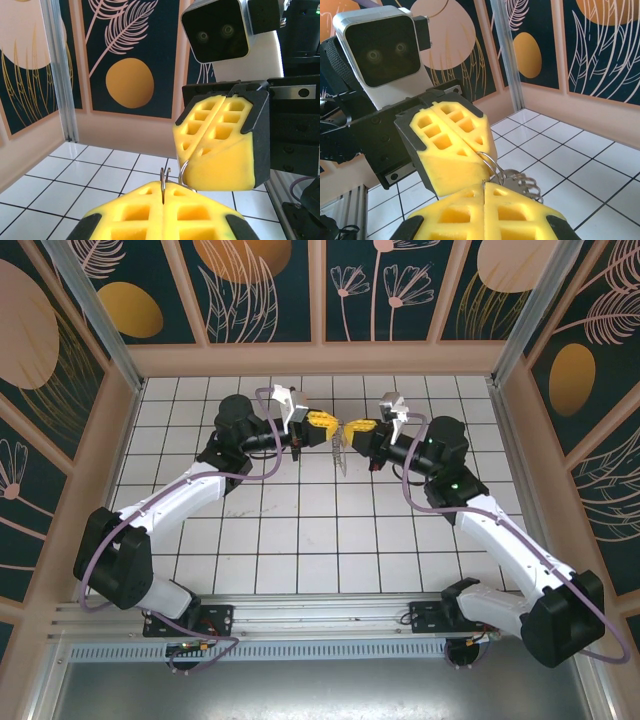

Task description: Put the keys on the keyring

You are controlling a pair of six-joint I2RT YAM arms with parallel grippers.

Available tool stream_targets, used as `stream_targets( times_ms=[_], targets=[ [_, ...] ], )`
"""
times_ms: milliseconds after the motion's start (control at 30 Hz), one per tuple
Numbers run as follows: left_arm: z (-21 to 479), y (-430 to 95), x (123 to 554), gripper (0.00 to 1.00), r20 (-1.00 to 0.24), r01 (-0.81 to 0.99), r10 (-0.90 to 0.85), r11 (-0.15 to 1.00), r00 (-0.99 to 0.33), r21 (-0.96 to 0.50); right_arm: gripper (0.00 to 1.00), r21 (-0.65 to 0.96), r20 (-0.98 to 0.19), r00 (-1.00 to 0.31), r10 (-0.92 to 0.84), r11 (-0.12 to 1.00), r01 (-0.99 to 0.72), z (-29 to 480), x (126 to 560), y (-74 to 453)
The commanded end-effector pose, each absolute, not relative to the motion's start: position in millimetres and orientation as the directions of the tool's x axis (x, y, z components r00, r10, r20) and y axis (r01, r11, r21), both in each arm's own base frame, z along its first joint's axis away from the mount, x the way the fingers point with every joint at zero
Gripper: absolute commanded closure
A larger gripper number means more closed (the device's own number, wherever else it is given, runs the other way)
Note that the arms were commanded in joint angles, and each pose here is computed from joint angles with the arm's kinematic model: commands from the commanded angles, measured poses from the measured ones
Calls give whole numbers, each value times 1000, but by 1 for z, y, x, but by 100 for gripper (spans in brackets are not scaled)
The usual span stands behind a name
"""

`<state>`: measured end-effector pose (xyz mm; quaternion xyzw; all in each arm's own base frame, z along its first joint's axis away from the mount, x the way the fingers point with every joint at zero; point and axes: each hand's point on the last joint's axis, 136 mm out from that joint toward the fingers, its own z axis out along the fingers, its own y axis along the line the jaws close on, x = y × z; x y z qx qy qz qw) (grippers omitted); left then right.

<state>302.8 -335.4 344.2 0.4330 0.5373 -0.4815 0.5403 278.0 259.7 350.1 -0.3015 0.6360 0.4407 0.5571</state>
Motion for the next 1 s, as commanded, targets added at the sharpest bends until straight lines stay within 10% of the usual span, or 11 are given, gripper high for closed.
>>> stream_targets(
  times_ms=[0,967],
  targets=[
    [362,-338,295,100,-997,992,-73,127,19,9,100,167,-983,-120,141,399,-902,378,272,264],
    [369,-339,279,100,-994,994,-83,87,67,60,100,190,-981,-141,137,483,-855,362,294,251]
  ],
)
